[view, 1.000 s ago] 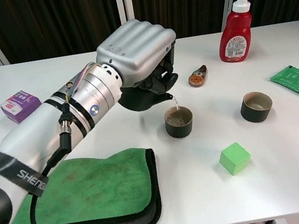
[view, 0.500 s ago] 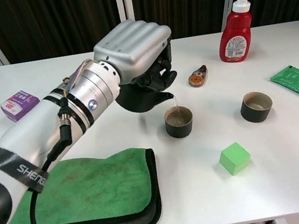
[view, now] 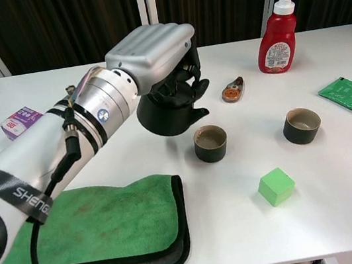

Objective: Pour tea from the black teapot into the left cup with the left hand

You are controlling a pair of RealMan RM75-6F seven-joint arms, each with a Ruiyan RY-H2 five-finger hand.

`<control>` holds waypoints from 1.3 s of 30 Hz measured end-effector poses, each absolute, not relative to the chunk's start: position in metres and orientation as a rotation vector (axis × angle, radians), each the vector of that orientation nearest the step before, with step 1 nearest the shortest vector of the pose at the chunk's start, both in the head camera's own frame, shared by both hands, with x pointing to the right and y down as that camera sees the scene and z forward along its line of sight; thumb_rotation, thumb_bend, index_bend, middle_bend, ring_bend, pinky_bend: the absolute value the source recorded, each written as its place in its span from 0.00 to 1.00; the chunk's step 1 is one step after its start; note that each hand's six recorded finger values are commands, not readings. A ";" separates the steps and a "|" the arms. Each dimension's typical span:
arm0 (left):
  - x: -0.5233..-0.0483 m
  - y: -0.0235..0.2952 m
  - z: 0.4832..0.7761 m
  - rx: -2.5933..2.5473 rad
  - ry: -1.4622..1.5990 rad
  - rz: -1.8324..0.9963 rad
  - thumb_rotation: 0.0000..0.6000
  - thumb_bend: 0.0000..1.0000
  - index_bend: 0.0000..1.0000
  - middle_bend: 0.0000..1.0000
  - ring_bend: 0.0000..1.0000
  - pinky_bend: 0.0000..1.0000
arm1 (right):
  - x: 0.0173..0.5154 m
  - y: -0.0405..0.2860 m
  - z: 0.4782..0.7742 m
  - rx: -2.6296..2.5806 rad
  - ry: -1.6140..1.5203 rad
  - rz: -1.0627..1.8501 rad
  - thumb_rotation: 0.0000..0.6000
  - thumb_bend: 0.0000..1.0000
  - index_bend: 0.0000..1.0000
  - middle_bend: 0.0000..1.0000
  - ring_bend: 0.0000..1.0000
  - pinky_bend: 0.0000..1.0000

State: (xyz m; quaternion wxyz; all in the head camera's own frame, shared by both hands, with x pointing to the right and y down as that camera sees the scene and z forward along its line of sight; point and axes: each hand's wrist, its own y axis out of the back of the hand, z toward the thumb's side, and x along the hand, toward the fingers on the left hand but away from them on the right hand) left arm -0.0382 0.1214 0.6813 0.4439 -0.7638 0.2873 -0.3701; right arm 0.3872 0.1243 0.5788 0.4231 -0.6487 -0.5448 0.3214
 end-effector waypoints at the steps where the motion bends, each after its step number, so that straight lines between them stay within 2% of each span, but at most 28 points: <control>1: -0.038 0.120 0.681 -1.909 0.727 -0.917 1.00 0.48 1.00 1.00 1.00 0.47 | 0.387 0.124 0.579 -1.624 -1.363 0.804 1.00 0.36 0.00 0.00 0.00 0.00; 10: -0.053 0.097 0.669 -2.089 0.956 -0.905 1.00 0.48 1.00 1.00 1.00 0.47 | 0.386 0.124 0.581 -1.628 -1.357 0.809 1.00 0.36 0.00 0.00 0.00 0.00; 16: -0.078 0.083 0.675 -2.207 1.113 -0.920 1.00 0.48 1.00 1.00 1.00 0.47 | 0.384 0.124 0.581 -1.629 -1.348 0.808 1.00 0.36 0.00 0.00 0.00 0.00; 29: -0.164 0.073 0.713 -2.098 1.243 -0.999 1.00 0.48 1.00 1.00 1.00 0.47 | 0.379 0.126 0.583 -1.636 -1.330 0.815 1.00 0.36 0.00 0.00 0.00 0.00; 39: -0.190 0.081 0.741 -2.036 1.203 -1.073 1.00 0.48 1.00 1.00 1.00 0.47 | 0.376 0.126 0.584 -1.638 -1.321 0.819 1.00 0.36 0.00 0.00 0.00 0.00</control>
